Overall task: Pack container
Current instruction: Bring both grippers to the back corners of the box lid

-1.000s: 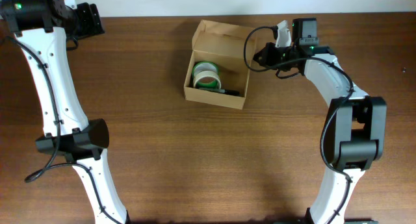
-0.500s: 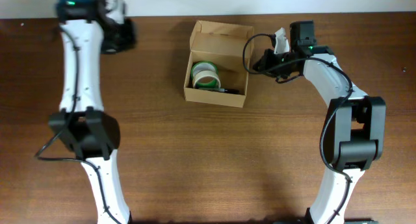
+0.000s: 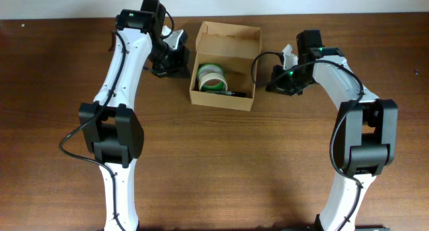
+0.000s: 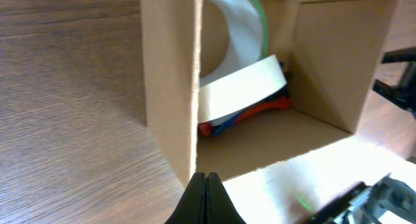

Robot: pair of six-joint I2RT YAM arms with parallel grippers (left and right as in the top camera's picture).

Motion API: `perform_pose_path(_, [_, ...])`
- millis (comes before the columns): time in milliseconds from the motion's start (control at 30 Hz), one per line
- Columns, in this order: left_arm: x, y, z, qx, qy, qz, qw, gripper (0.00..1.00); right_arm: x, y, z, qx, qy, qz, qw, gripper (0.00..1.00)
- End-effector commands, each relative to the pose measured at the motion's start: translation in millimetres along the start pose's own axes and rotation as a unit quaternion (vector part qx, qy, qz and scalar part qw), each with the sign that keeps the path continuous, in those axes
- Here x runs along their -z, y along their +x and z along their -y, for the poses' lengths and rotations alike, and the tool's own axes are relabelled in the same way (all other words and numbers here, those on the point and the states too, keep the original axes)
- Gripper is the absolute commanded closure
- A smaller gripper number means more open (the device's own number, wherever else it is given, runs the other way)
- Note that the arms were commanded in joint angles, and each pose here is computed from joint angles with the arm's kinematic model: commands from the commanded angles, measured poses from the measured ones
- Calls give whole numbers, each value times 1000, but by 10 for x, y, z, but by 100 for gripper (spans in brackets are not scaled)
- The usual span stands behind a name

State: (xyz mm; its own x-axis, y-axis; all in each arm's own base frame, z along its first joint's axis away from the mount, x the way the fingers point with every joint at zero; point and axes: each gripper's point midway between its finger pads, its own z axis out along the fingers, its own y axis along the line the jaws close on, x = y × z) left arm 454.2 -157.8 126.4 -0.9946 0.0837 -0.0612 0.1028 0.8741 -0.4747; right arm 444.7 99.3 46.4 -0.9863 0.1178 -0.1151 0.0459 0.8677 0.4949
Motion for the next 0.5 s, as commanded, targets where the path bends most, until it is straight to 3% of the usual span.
perform_pose_path(0, [31, -3, -141, 8, -39, 5, 999, 98, -19, 25, 44, 33, 9, -7, 999, 96])
perform_pose_path(100, [1, -14, -290, 19, -76, 4, 997, 98, -18, 59, 37, 46, 7, -14, 999, 96])
perform_pose_path(467, [-455, 63, -498, 36, -91, -48, 994, 99, -26, 180, -58, 85, -5, -38, 996, 96])
